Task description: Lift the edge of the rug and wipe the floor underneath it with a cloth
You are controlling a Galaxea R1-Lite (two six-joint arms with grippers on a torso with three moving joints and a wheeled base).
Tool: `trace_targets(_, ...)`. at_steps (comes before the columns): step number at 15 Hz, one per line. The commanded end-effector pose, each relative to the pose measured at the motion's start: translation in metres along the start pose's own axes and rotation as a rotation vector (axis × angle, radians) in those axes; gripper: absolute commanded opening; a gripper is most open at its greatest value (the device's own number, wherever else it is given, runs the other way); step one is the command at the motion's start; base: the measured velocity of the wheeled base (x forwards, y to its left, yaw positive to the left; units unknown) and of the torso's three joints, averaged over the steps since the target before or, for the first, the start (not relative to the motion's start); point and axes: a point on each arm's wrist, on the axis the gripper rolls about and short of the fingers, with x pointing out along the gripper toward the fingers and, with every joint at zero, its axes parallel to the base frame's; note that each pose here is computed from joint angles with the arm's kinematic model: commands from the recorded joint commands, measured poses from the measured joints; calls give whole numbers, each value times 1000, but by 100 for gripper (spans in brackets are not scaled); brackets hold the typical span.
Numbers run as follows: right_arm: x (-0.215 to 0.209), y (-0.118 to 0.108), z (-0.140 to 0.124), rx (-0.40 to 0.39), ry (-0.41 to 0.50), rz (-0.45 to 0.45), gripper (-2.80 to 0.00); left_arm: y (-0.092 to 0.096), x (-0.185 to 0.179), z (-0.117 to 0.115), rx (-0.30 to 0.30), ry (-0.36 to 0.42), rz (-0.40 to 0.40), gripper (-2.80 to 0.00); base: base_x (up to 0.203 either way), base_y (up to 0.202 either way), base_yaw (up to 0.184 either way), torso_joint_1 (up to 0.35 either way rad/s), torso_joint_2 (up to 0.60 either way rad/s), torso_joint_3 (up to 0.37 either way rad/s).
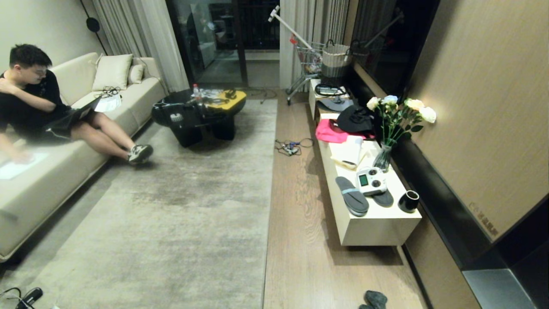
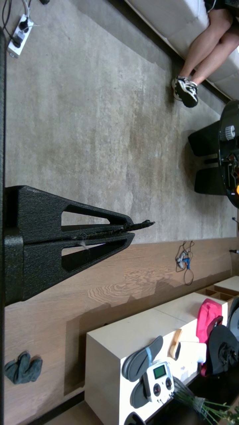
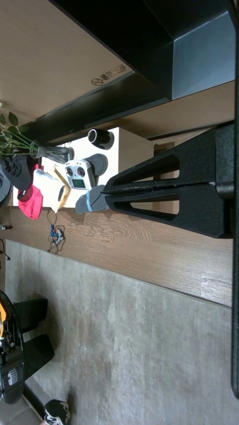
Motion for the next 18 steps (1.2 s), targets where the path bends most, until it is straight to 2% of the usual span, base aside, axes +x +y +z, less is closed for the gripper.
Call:
trace_targets(1, 0, 0, 0, 0, 0, 1, -280, 0, 0, 0, 0, 0, 1, -280, 0, 0, 0, 0, 0, 0)
trace_targets(18, 0, 0, 0, 1, 0, 1, -280, 0, 0, 0, 1, 0, 1, -280, 0, 0, 0, 0, 0, 0)
